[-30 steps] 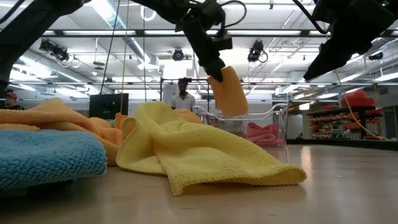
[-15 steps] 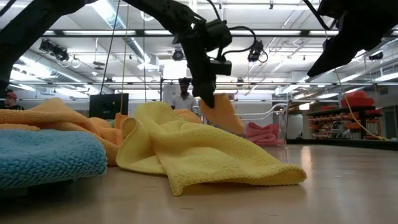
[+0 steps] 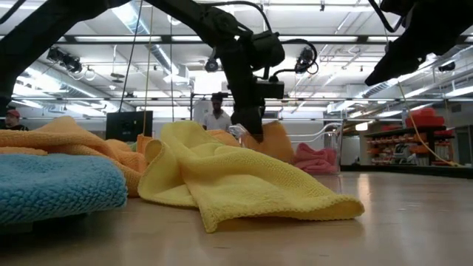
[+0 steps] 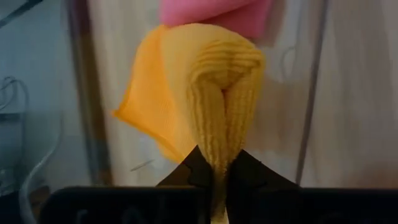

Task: Fold microfiber towels
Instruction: Put the right orange microfiber cloth into the transparent bin

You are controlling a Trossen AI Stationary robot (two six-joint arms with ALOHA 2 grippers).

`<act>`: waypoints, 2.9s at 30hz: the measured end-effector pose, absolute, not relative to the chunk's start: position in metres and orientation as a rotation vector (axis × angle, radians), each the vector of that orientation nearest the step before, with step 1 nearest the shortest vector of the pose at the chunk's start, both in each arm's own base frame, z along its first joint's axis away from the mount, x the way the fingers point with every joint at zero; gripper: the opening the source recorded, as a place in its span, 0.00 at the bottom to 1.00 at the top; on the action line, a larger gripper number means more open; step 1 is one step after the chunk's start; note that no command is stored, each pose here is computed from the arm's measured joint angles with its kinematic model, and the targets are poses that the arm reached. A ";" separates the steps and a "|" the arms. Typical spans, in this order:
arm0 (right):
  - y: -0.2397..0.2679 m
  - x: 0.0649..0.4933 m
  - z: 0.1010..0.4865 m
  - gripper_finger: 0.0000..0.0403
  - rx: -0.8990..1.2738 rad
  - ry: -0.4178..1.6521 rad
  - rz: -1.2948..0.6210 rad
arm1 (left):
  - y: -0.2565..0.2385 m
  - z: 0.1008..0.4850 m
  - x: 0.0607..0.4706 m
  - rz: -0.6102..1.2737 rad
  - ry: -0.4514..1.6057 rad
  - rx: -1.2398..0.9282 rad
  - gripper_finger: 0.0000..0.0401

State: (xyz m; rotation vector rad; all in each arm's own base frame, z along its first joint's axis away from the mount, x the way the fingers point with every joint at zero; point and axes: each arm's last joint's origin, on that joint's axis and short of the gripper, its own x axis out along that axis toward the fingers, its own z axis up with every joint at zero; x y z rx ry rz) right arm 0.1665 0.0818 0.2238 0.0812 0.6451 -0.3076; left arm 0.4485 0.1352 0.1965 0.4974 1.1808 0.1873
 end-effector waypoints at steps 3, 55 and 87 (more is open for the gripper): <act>0.082 0.167 0.224 0.77 0.081 0.644 -0.306 | 0.135 0.190 0.448 0.172 1.203 0.480 0.10; 0.080 0.166 0.223 0.77 0.034 0.635 -0.343 | 0.183 0.187 0.485 0.109 1.256 0.171 0.14; 0.063 0.171 0.223 0.77 -0.102 0.650 -0.441 | 0.162 0.252 0.477 0.155 1.134 0.206 0.02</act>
